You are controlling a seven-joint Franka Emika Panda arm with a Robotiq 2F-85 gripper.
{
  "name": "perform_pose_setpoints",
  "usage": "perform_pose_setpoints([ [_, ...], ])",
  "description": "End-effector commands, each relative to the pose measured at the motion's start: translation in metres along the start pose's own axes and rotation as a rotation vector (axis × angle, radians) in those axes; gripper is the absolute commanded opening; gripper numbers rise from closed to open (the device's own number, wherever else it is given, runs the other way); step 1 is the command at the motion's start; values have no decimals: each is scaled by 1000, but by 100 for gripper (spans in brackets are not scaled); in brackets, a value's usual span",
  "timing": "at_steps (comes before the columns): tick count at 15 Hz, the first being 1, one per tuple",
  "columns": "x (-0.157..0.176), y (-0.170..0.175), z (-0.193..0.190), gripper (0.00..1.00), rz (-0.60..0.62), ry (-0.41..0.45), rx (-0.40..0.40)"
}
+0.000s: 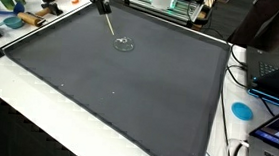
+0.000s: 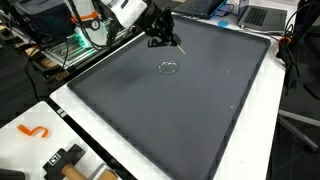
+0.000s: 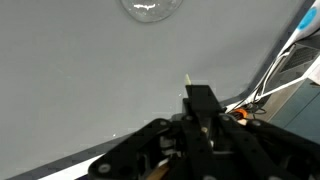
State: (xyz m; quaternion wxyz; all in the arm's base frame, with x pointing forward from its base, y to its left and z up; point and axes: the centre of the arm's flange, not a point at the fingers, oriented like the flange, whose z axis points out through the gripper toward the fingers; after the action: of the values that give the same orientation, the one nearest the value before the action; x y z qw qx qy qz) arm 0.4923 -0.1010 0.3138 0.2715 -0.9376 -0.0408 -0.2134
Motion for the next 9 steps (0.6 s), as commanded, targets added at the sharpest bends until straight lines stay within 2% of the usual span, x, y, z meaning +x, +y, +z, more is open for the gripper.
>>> perform_pose_setpoints([
  [1, -17, 6, 1, 3, 2, 23, 43],
  [9, -33, -2, 11, 3, 10, 9, 43],
])
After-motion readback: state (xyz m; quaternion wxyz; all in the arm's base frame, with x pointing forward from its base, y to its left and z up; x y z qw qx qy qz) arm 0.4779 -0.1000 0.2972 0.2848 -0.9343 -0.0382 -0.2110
